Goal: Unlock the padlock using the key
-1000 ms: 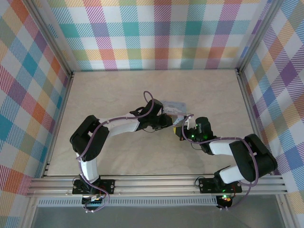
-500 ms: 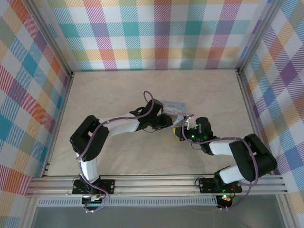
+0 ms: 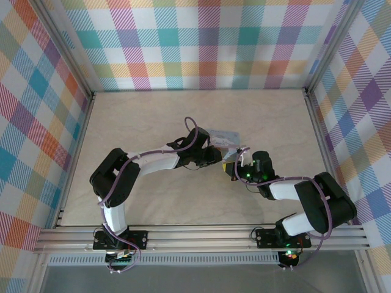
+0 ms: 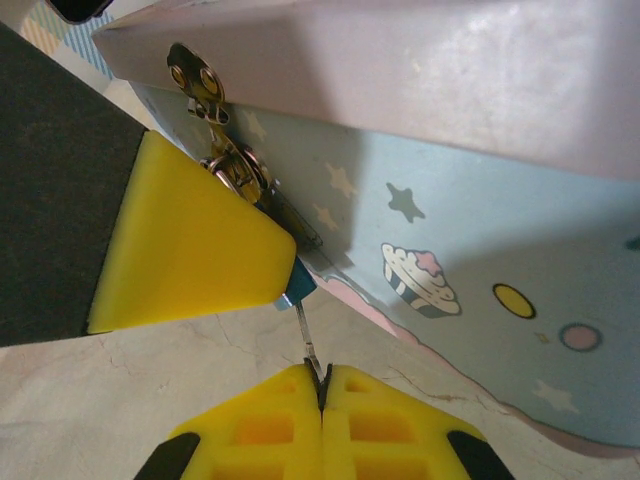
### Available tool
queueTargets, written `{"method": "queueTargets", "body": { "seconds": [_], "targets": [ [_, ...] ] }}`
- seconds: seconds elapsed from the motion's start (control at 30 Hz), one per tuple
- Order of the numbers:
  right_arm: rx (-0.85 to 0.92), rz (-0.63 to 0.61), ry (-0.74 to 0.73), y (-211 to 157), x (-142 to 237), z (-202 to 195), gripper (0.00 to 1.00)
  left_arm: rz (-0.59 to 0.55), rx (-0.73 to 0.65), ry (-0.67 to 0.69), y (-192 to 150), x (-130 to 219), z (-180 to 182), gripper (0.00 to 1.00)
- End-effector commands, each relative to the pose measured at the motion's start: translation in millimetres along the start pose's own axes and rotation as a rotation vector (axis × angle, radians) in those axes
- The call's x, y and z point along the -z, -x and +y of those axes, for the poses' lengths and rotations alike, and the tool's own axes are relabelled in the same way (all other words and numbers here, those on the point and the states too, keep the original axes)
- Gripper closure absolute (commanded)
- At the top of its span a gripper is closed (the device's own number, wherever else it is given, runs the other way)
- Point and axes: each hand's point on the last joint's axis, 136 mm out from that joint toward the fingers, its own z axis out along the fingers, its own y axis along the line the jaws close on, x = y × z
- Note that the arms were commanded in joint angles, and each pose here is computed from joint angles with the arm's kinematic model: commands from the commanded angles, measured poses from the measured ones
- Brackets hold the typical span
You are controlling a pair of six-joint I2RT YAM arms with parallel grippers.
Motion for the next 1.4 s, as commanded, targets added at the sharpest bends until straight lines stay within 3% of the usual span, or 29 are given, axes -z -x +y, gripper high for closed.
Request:
{"method": "queueTargets", "body": {
  "seconds": [0.0, 1.37],
  "targets": [
    [0.034, -0.053, 0.045, 14, 2, 10, 1.00, -0.052, -0.044, -0.116, 14, 21, -48, 0.93],
    [0.091, -0.078, 0.127, 32, -13, 4, 0.99, -0.017, -0.046, -0.140, 9, 24, -55, 0.94]
  ]
}}
